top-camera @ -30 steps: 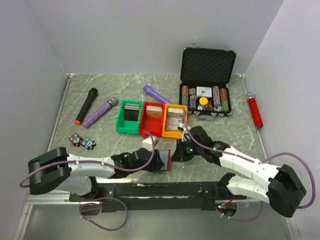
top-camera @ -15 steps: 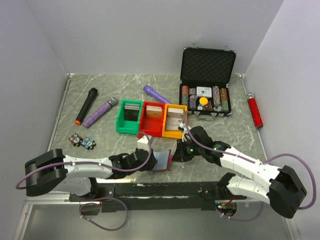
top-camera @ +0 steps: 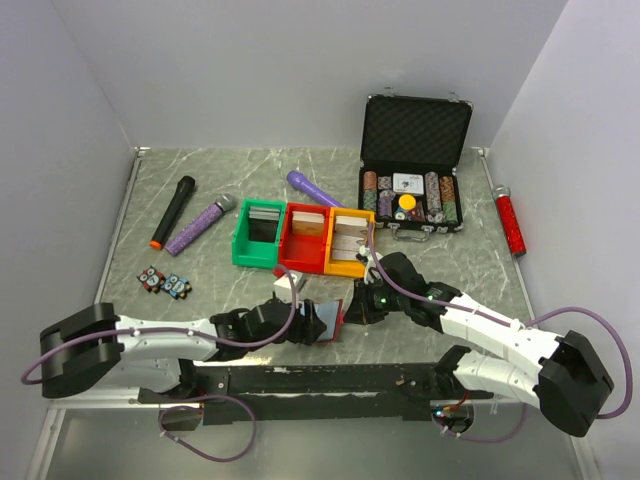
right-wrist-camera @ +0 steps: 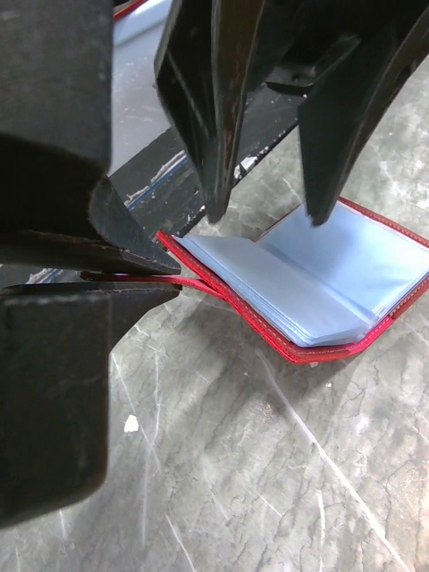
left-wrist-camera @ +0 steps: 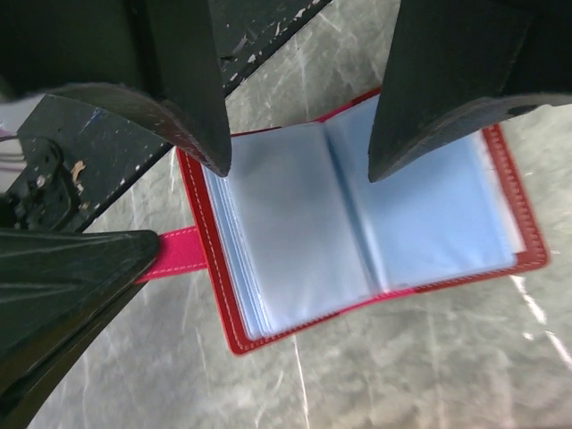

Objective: Take the credit cards out of the card holder
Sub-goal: Remove the credit card from the card holder.

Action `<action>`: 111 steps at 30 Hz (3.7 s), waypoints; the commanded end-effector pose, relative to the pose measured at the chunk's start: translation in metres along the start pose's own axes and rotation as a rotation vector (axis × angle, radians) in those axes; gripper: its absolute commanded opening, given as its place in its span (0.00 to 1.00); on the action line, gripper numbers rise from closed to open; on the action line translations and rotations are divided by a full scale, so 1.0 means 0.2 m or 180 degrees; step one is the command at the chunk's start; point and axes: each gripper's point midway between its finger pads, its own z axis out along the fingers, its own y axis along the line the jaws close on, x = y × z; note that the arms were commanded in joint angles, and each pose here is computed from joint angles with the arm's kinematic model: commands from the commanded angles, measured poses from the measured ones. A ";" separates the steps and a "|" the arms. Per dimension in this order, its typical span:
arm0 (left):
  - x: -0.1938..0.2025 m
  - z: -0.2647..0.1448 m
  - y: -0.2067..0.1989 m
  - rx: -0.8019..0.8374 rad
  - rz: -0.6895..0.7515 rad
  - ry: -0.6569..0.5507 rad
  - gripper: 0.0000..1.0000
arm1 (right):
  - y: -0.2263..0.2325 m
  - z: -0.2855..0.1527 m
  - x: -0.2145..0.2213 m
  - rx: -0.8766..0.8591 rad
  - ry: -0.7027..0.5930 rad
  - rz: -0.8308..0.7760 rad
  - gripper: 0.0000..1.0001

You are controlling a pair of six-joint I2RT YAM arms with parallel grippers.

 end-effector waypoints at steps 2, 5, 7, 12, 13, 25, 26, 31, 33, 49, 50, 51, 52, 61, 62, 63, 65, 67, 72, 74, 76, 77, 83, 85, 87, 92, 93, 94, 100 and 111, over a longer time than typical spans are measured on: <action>-0.02 0.04 -0.13 0.0292 0.0057 0.0035 0.64 | 0.08 -0.03 -0.09 -0.0117 -0.0179 -0.0111 0.00; -0.01 0.05 -0.14 0.0311 0.0084 0.0064 0.63 | 0.07 -0.03 -0.08 -0.0098 -0.0158 -0.0110 0.00; -0.01 0.05 -0.15 0.0335 0.0097 0.0073 0.64 | 0.07 -0.03 -0.09 -0.0099 -0.0169 -0.0118 0.00; -0.02 0.04 -0.16 0.0371 0.0081 0.0042 0.65 | 0.07 -0.03 -0.08 -0.0100 -0.0162 -0.0117 0.00; -0.02 0.04 -0.16 0.0378 0.0080 0.0042 0.65 | 0.08 -0.03 -0.09 -0.0107 -0.0164 -0.0118 0.00; 0.02 0.08 -0.13 0.0268 0.0123 0.0152 0.56 | 0.08 -0.04 -0.09 -0.0107 -0.0171 -0.0132 0.00; 0.03 0.08 -0.12 0.0244 0.0127 0.0156 0.54 | 0.08 -0.04 -0.09 -0.0101 -0.0173 -0.0139 0.00; 0.05 0.09 -0.11 0.0215 0.0143 0.0187 0.52 | 0.09 -0.06 -0.10 -0.0106 -0.0191 -0.0156 0.00; 0.05 0.10 -0.11 0.0222 0.0143 0.0194 0.52 | 0.09 -0.06 -0.10 -0.0107 -0.0185 -0.0154 0.00; 0.05 0.08 0.10 -0.0433 0.0035 0.0061 0.32 | 0.10 -0.07 -0.11 -0.0086 -0.0198 -0.0173 0.00; 0.04 0.07 0.12 -0.0470 0.0023 0.0041 0.31 | 0.09 -0.07 -0.11 -0.0085 -0.0194 -0.0168 0.00; 0.03 0.07 0.13 -0.0497 0.0004 0.0005 0.32 | 0.09 -0.07 -0.11 -0.0079 -0.0200 -0.0165 0.00; 0.02 0.05 0.13 -0.0514 -0.0022 -0.0029 0.33 | 0.09 -0.07 -0.11 -0.0084 -0.0194 -0.0171 0.00; -0.09 -0.10 0.24 -0.0828 -0.0249 -0.0370 0.54 | 0.07 -0.05 -0.09 -0.0065 -0.0146 -0.0187 0.00; -0.11 -0.12 0.25 -0.0821 -0.0260 -0.0403 0.57 | 0.07 -0.05 -0.09 -0.0052 -0.0133 -0.0185 0.00; -0.12 -0.13 0.23 -0.0770 -0.0263 -0.0428 0.60 | 0.07 -0.05 -0.08 -0.0049 -0.0129 -0.0189 0.00; -0.16 -0.15 0.16 -0.0499 -0.0237 -0.0502 0.63 | 0.06 -0.04 -0.08 -0.0043 -0.0128 -0.0182 0.00; -0.20 -0.14 0.05 -0.0167 -0.0164 -0.0536 0.65 | 0.05 -0.03 -0.07 -0.0038 -0.0120 -0.0174 0.00; -0.16 -0.04 -0.14 0.0229 0.0075 -0.0230 0.66 | 0.05 -0.02 -0.07 -0.0037 -0.0099 -0.0153 0.00; -0.12 0.01 -0.17 0.0283 0.0134 -0.0112 0.67 | 0.05 -0.02 -0.07 -0.0037 -0.0095 -0.0143 0.00; -0.08 0.05 -0.17 0.0279 0.0160 -0.0021 0.68 | 0.04 -0.02 -0.06 -0.0028 -0.0094 -0.0154 0.00; -0.08 0.06 -0.18 0.0301 0.0161 -0.0001 0.69 | 0.04 -0.02 -0.06 -0.0019 -0.0088 -0.0146 0.00; -0.03 0.10 -0.19 0.0318 0.0183 0.0110 0.70 | 0.03 -0.03 -0.05 0.0020 -0.0080 -0.0150 0.00; -0.02 0.11 -0.18 0.0293 0.0211 0.0130 0.70 | 0.03 -0.03 -0.05 0.0020 -0.0097 -0.0152 0.00; -0.02 0.11 -0.17 0.0266 0.0217 0.0138 0.68 | 0.03 -0.03 -0.05 0.0008 -0.0099 -0.0149 0.00; 0.02 0.12 -0.13 0.0145 0.0202 0.0190 0.61 | 0.03 -0.02 -0.05 0.0006 -0.0093 -0.0142 0.00; 0.02 0.12 -0.12 0.0124 0.0192 0.0191 0.58 | 0.03 -0.02 -0.05 0.0006 -0.0093 -0.0142 0.00; 0.02 0.12 -0.10 0.0089 0.0176 0.0178 0.55 | 0.03 -0.02 -0.06 0.0009 -0.0102 -0.0142 0.00; 0.01 0.08 -0.05 -0.0034 0.0109 0.0108 0.47 | 0.02 -0.03 -0.05 0.0017 -0.0094 -0.0145 0.00; -0.03 0.03 0.06 -0.0325 0.0000 -0.0074 0.41 | 0.01 -0.02 -0.03 0.0020 -0.0080 -0.0126 0.00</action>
